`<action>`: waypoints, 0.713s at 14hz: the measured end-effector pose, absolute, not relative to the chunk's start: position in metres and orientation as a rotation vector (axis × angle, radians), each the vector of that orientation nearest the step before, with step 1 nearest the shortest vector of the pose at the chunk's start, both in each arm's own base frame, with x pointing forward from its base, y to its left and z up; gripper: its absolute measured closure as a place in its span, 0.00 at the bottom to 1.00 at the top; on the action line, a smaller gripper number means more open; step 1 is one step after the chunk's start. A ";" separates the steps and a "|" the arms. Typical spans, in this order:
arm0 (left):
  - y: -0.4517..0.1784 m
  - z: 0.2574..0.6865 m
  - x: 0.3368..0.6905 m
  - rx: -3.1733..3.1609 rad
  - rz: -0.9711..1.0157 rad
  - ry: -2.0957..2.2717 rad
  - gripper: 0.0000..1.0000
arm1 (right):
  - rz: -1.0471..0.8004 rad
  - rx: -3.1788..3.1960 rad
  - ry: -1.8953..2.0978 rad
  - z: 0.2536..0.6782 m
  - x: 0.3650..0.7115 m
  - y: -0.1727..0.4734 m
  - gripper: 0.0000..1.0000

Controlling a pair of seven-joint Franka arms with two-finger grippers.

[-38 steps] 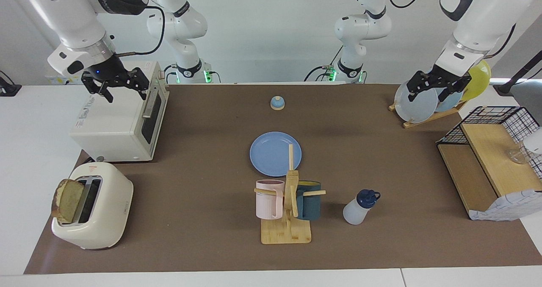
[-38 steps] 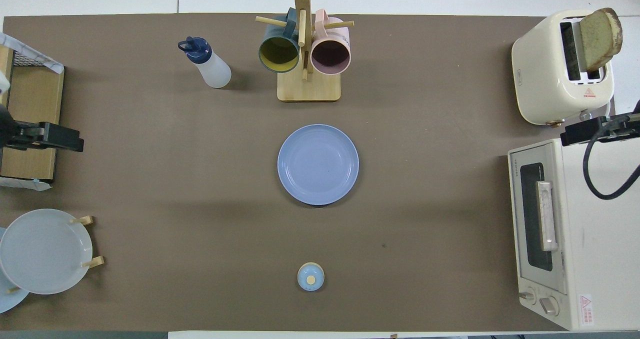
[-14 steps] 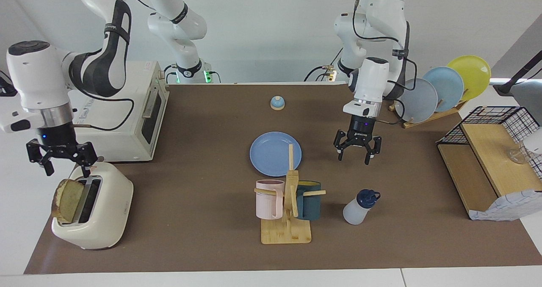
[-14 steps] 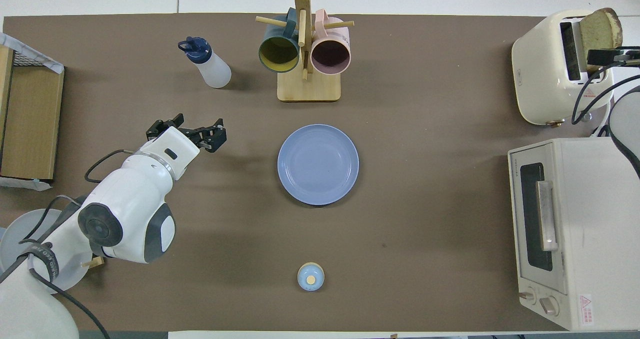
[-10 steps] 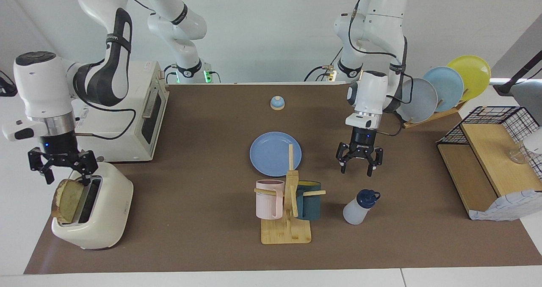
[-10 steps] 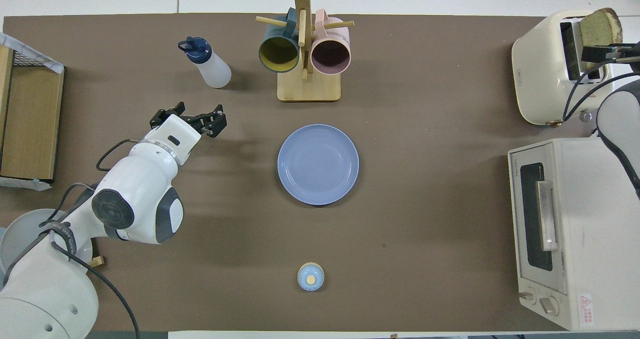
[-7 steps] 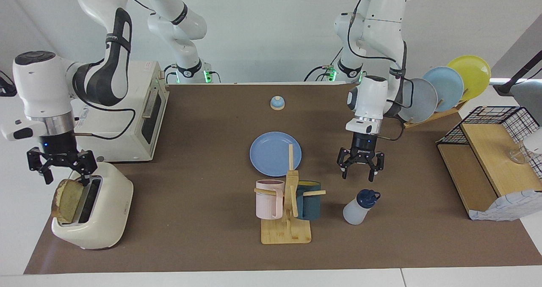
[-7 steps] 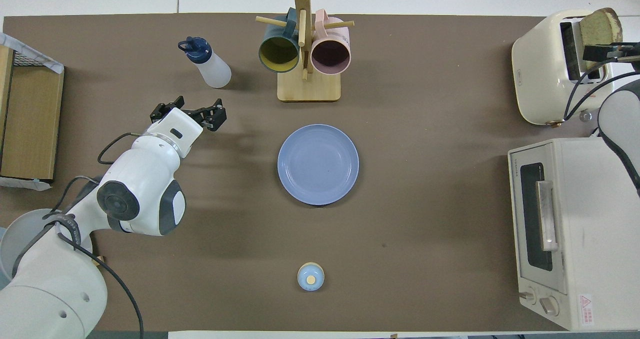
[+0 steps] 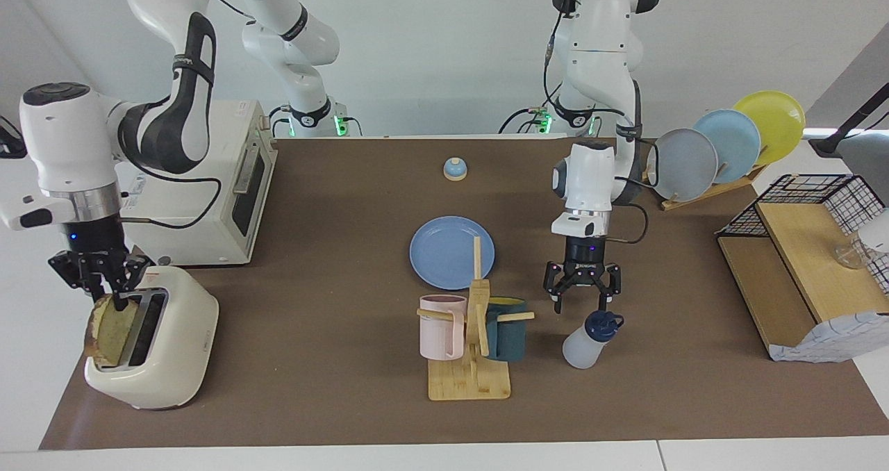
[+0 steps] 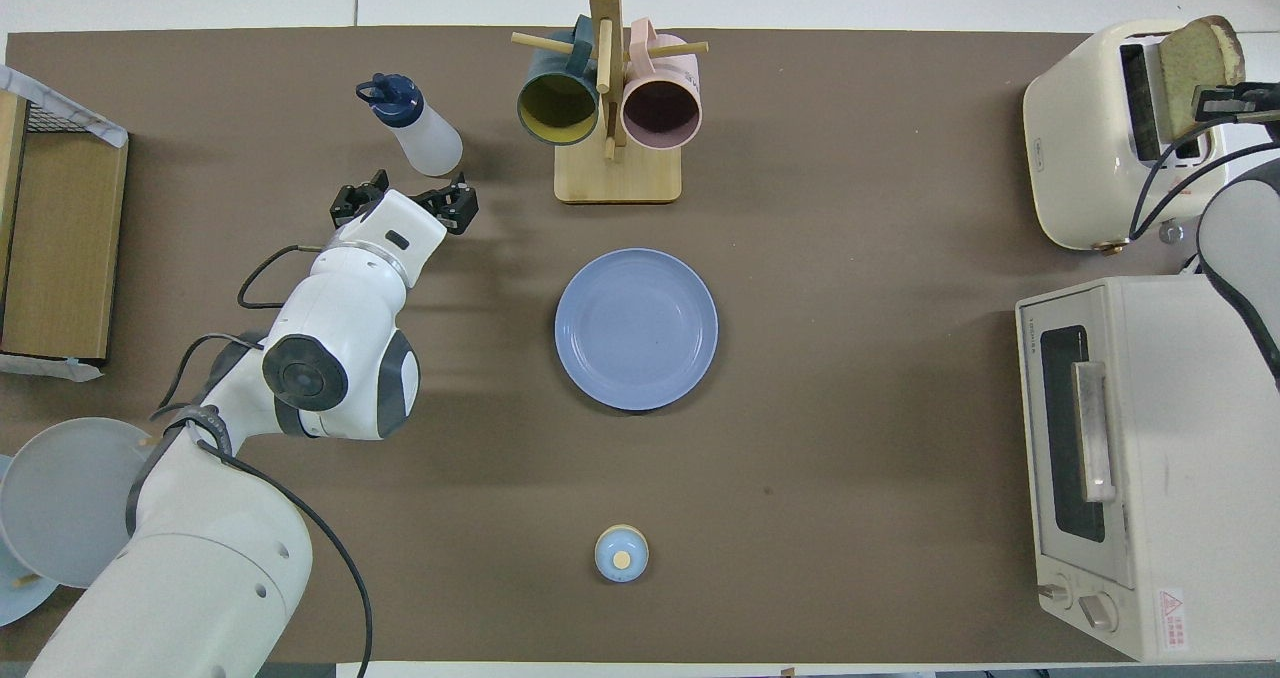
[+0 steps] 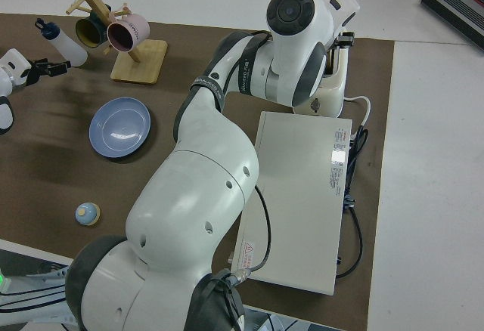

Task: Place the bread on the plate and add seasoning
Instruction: 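Reach the left gripper to the shaker bottle and grasp it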

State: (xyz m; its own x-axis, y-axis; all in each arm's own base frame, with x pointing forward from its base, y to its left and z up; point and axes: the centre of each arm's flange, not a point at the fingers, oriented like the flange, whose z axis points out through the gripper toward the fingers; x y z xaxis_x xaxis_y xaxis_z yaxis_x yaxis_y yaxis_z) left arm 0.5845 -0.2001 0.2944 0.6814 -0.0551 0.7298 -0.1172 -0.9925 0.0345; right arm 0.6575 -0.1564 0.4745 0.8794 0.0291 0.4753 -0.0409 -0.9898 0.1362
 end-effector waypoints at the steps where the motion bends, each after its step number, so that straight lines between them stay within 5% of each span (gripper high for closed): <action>1: -0.199 0.293 0.590 2.811 1.226 -0.145 0.00 | 0.738 2.907 -0.009 0.474 0.657 -0.156 0.73; 5: -0.204 0.295 0.622 2.822 1.257 -0.156 0.00 | 0.727 2.911 -0.014 0.474 0.657 -0.159 0.92; 10: -0.210 0.285 0.634 2.846 1.236 -0.175 0.00 | 0.528 2.990 0.000 0.517 0.658 -0.150 0.92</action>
State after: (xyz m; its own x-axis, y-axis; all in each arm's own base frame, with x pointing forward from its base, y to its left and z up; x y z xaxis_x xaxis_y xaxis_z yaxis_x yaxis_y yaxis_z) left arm 0.6338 -0.2102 0.2848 0.6774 -0.0897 0.7301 -0.1163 -0.9931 -0.0141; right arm 0.6577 -0.1498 0.5171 0.9396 0.0182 0.3418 -0.0184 -0.9945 0.1035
